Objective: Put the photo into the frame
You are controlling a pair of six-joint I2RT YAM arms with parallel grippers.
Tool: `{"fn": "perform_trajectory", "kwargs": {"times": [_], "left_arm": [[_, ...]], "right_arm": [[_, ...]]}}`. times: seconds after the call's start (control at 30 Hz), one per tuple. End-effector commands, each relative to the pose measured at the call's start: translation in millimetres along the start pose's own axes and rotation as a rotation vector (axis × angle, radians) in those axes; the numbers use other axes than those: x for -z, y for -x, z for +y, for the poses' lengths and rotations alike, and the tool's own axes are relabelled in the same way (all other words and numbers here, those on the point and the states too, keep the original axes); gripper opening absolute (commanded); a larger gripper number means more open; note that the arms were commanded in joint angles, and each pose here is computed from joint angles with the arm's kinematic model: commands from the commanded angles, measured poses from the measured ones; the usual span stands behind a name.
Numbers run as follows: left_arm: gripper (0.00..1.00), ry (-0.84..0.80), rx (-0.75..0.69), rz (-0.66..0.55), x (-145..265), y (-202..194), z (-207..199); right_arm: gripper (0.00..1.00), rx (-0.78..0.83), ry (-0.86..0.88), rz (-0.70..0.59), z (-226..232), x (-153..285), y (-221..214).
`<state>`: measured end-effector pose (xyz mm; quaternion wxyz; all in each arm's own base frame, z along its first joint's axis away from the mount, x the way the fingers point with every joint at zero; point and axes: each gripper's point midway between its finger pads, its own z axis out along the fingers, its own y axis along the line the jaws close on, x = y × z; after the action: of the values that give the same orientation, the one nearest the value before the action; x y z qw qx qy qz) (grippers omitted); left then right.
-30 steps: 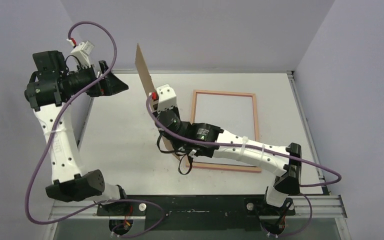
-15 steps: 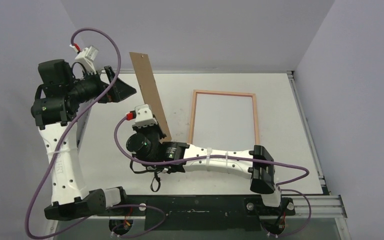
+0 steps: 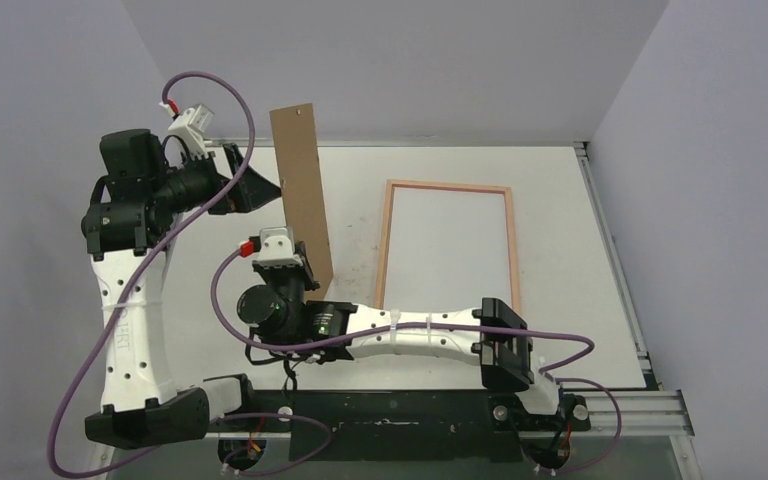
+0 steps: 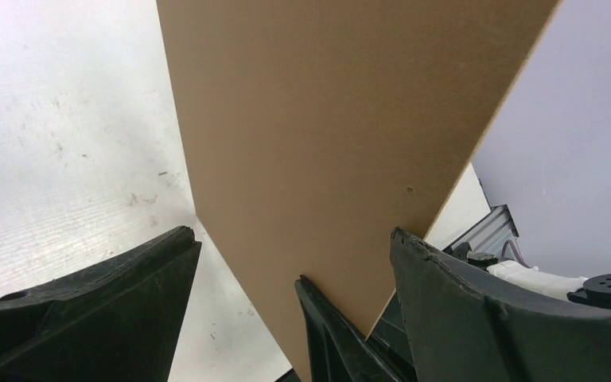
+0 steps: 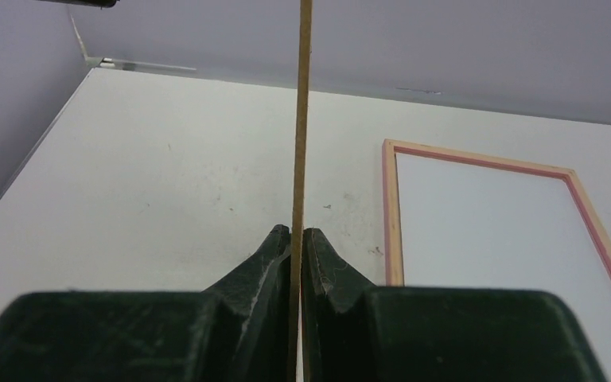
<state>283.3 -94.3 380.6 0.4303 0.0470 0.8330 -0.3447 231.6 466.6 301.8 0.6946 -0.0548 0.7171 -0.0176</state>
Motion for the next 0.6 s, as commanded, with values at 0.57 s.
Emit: {"fn": "perform_trajectory", "kwargs": {"times": [0.57], "left_arm": [[0.97, -0.127, -0.122, -0.266, 48.5, 69.1, -55.1]], "right_arm": [[0.05, -0.067, -0.008, -0.015, -4.5, 7.0, -9.7]]}}
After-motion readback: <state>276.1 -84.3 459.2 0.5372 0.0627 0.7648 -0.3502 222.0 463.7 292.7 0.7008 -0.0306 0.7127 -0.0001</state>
